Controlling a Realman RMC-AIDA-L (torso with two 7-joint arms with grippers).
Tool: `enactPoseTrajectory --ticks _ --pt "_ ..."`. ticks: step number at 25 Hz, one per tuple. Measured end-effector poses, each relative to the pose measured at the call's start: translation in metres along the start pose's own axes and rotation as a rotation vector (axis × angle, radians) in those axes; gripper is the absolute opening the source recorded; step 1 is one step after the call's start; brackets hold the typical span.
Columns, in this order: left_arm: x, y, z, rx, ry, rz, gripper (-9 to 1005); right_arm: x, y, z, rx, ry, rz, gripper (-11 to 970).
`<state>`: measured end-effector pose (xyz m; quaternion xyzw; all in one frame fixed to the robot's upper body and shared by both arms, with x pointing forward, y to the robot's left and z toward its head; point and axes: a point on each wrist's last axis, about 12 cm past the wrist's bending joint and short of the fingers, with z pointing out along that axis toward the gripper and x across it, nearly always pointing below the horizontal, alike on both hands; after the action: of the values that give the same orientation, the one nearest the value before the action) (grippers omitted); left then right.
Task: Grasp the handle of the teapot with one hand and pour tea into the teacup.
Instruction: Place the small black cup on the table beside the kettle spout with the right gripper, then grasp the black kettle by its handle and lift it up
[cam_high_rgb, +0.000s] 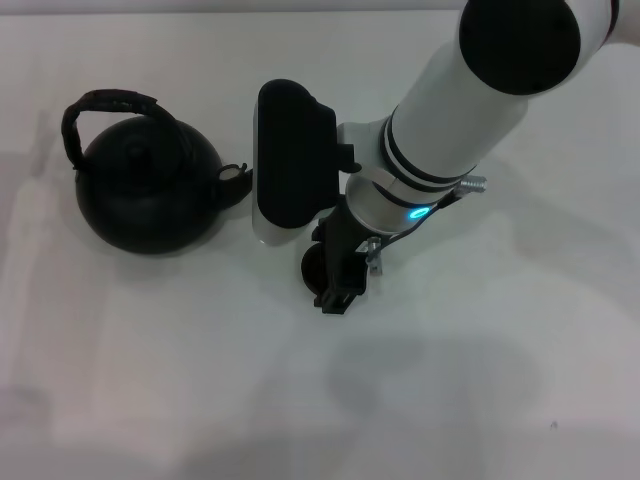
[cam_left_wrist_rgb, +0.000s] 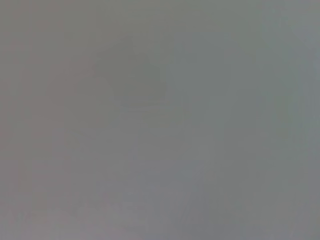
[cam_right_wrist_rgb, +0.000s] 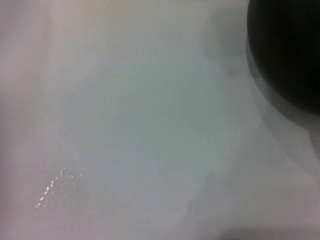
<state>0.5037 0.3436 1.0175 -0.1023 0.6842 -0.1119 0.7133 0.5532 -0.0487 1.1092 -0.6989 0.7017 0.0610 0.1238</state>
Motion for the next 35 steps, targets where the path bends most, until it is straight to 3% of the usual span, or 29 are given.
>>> enactPoseTrajectory --ticks 10,22,28,29,30,35 --pt "-0.001 0.001 0.0 -0.007 -0.005 -0.002 878 0.01 -0.005 0.0 -0.055 -0.125 0.1 840" --pt "0.0 0.001 0.0 -0.002 -0.002 0.0 877 0.037 -0.018 -0.006 -0.113 -0.372 0.333 838" --pt "-0.001 0.0 0.002 0.005 -0.002 0.009 878 0.073 -0.034 -0.021 -0.102 -0.622 0.551 836" --pt "-0.002 0.001 0.002 0.005 -0.003 0.015 878 0.09 -0.04 -0.025 -0.092 -0.715 0.645 836" --pt "-0.002 0.001 0.002 0.005 -0.003 0.015 878 0.09 -0.04 -0.025 -0.092 -0.715 0.645 836" --pt "-0.003 0.001 0.003 0.005 -0.003 0.018 878 0.135 -0.05 -0.028 -0.064 -0.992 0.895 835"
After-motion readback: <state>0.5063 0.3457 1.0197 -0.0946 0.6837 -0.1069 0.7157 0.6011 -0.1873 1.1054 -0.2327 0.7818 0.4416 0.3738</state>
